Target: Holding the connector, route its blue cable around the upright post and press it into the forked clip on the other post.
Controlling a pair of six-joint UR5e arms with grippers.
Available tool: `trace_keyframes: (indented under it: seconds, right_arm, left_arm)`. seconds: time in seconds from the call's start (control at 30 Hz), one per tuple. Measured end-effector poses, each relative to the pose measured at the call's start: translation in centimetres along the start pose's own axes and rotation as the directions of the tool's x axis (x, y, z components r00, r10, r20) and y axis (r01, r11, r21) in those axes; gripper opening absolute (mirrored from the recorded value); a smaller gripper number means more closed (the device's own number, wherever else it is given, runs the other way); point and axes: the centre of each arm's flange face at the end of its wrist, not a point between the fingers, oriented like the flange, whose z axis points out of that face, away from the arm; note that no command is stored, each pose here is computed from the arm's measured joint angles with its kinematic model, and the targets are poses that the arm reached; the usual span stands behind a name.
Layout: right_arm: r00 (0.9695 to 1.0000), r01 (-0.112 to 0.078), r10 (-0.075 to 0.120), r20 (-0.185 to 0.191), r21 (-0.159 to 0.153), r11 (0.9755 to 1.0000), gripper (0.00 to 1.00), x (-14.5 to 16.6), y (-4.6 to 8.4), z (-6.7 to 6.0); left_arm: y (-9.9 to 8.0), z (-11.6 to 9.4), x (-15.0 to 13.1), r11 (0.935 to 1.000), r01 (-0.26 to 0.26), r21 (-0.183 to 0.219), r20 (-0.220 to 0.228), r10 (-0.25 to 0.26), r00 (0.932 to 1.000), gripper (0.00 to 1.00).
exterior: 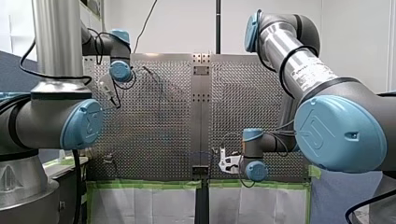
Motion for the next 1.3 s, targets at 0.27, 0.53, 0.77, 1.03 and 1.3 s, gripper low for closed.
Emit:
trace_keyframes:
  seconds: [0.27,0.53,0.77,1.03,1.3]
  right_arm:
    - [1.0000,-0.003,0.003,-0.002,-0.001,1.0000,0.00,0.0,0.1,0.1]
    - [1.0000,-0.006,0.006,-0.002,0.007,1.0000,0.00,0.0,0.0,0.1]
    - [0.9999,-0.010,0.010,-0.003,0.011,0.9999,0.00,0.0,0.0,0.1]
    - [0.9999,-0.011,0.011,0.000,0.012,0.9999,0.00,0.0,0.0,0.1]
    - [0.9999,-0.011,0.011,0.002,0.012,0.9999,0.00,0.0,0.0,0.0]
  left_arm:
    - [-3.1,-0.5,-4.5,0.9975,-0.054,0.046,0.045,0.052,0.9976,1.00]
    - [-6.7,-1.4,-8.6,0.9841,-0.119,0.132,0.067,0.111,0.9916,1.00]
    - [-8.4,-0.6,-9.0,0.9686,-0.186,0.165,0.032,0.183,0.9826,1.00]
    - [-10.0,0.6,-9.7,0.9453,-0.267,0.187,0.001,0.272,0.9624,1.00]
    - [-11.5,1.6,-10.5,0.9187,-0.345,0.192,-0.018,0.355,0.9346,1.00]
